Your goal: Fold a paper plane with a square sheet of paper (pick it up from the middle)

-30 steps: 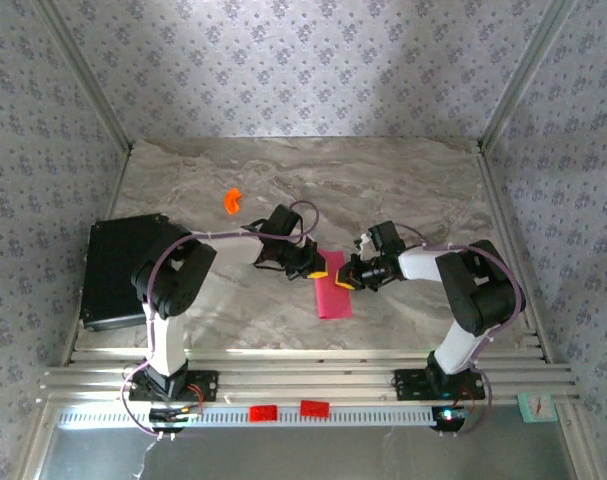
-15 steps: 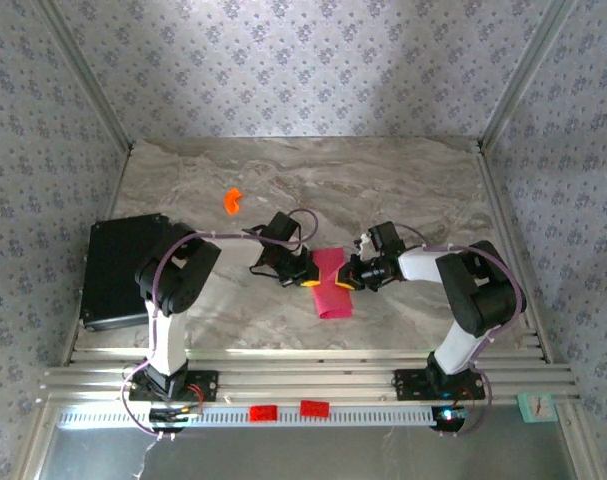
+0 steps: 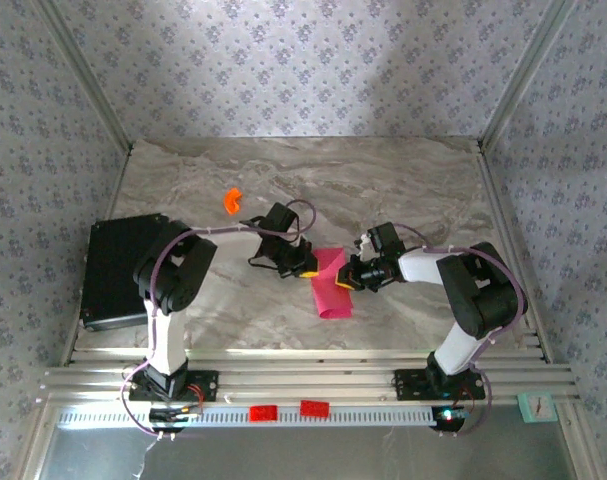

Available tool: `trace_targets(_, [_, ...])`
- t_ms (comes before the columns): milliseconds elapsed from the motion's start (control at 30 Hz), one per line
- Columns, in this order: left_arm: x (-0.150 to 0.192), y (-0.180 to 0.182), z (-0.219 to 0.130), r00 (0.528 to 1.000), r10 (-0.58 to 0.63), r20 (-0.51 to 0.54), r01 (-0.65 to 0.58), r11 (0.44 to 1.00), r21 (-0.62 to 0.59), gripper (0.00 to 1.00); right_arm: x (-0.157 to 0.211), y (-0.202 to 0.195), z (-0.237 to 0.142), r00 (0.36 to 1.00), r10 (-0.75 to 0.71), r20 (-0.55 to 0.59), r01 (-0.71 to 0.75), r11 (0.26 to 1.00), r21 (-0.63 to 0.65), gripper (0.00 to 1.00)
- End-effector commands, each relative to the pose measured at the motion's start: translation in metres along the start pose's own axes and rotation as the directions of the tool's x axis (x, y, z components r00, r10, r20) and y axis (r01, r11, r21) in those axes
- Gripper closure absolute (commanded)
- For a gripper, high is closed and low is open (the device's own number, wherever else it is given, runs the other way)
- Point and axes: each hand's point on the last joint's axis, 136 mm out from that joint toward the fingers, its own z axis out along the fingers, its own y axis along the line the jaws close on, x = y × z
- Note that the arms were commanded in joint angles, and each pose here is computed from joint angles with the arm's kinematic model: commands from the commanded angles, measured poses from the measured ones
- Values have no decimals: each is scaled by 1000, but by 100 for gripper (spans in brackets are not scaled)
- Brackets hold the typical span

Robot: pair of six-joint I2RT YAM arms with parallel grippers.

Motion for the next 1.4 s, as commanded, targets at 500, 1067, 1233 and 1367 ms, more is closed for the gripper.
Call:
trace_targets(500, [-14,-10,-23,996,81,44,-79,996,-36,100,43,-68,4,985,163,-55,-145,960,238,100])
trace_targets(1067, [-40,15,8,996,53,78,-48,997,-54,100,46,-71,3,984,171,-54,-153,959,240,100])
trace_targets(1233, [-58,28,1,990,-3,144,14,997,-73,100,49,-72,2,983,175,-53,-157,958,239,100])
trace_targets(1367, [-71,32,-6,981,-41,190,54,996,-64,100,49,-73,2,983,178,-50,-162,958,237,100])
